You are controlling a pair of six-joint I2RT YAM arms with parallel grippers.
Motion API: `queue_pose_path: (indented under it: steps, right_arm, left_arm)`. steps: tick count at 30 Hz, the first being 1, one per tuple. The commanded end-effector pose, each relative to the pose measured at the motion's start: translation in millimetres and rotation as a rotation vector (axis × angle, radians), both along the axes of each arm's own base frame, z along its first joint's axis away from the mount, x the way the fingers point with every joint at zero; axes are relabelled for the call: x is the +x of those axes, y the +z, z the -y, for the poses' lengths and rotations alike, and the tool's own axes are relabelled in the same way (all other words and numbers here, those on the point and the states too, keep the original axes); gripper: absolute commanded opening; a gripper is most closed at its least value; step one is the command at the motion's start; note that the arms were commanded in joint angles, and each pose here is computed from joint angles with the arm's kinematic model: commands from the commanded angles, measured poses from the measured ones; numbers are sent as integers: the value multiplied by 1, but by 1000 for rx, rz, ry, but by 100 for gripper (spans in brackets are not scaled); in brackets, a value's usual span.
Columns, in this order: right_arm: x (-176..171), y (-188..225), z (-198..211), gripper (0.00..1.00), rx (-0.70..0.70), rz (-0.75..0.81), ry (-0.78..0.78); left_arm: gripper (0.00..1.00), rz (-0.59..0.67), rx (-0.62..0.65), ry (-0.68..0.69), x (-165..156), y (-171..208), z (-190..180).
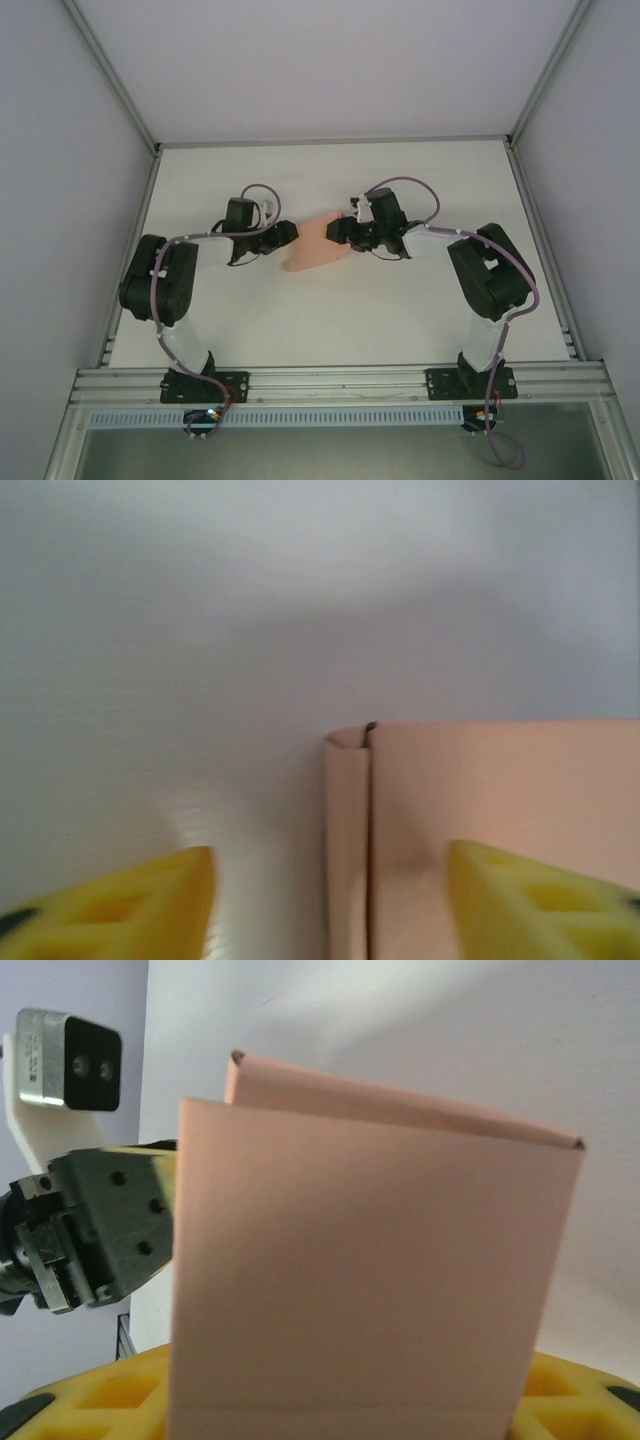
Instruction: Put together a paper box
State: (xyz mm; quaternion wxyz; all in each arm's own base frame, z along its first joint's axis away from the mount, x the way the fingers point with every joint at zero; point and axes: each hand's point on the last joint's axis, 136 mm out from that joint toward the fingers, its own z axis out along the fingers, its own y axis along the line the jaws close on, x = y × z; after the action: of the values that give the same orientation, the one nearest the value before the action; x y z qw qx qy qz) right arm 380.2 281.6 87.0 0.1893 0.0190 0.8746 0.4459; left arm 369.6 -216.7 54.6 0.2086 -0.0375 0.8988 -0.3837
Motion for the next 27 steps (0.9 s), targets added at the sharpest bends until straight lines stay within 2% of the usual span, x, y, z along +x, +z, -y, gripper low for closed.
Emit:
queue_pose_path:
  steps: [1,4,7,11,13,14,16,20,27]
  right_arm:
    - [-3,18,12,50,64,-23,-36]
    - [-3,24,26,48,112,-69,-80]
    - [-4,30,41,48,154,-122,-125]
    - [-10,32,60,49,191,-295,-196]
    - [-11,35,67,46,214,-353,-228]
    - [-12,37,71,46,229,-376,-250]
    - [-15,38,77,46,254,-443,-293]
    - [-27,46,81,45,342,-605,-308]
    - [-35,69,69,44,467,-719,-257]
  left_arm:
    - [100,261,133,-107,6,52,7]
    - [100,501,309,-248,-1,95,25]
    - [100,765,467,-520,-29,120,60]
    - [100,1053,774,-954,-81,108,97]
    - [100,1166,872,-1079,-92,97,101]
    - [100,1223,901,-1099,-92,97,103]
    - [100,1270,918,-1090,-87,101,104]
    - [100,1225,869,-1105,-83,109,100]
    - [100,1235,872,-1132,-81,99,101]
